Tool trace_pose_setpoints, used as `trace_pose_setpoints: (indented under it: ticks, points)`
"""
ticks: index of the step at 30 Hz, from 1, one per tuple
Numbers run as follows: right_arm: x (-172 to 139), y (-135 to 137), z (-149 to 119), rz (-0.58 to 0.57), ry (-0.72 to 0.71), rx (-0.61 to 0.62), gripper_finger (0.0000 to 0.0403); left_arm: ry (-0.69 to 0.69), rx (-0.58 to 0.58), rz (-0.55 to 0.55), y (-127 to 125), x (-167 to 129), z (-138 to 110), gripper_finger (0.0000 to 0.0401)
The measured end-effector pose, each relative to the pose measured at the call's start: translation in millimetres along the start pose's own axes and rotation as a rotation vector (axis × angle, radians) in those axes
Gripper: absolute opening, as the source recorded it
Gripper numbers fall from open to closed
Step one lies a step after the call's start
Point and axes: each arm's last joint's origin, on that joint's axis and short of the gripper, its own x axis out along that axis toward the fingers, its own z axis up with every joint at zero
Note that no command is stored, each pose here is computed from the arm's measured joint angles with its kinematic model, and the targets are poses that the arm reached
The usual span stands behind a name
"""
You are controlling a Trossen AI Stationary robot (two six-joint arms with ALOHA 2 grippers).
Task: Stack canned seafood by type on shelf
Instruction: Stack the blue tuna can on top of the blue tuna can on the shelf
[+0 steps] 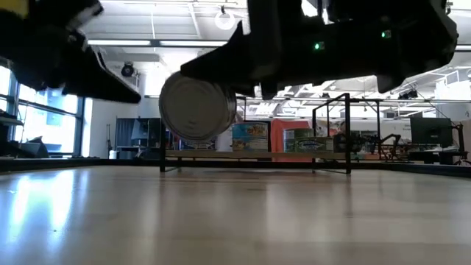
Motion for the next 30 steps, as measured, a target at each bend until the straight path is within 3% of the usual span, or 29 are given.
trace_pose_setpoints:
  ticks: [4,10,21,26,30]
  points:
    - [0.2,1.2,0.1,0.056,-0.003,0.001,0.0116,-0.077,-0.045,-0.208,4.9,13.5,-3.7,0.0201]
    - [1.5,-0.9,-0.8,0.071,0.006,-0.007,0.0116,-0.185,0.006,-0.339,14.0,24.1,3.0,0.0260]
    - [7.0,-12.7,-4.9,0.089,0.040,-0.020,0.0116,-0.174,0.020,-0.421,18.0,35.5,5.3,0.0269]
    - [16.8,-16.3,3.1,0.053,0.038,-0.029,0.0116,-0.179,-0.013,-0.435,16.3,33.9,7.4,0.0269]
    - [30.2,-12.2,13.8,0.106,0.082,-0.035,0.0116,-0.160,0.003,-0.456,12.2,31.9,3.1,0.0269]
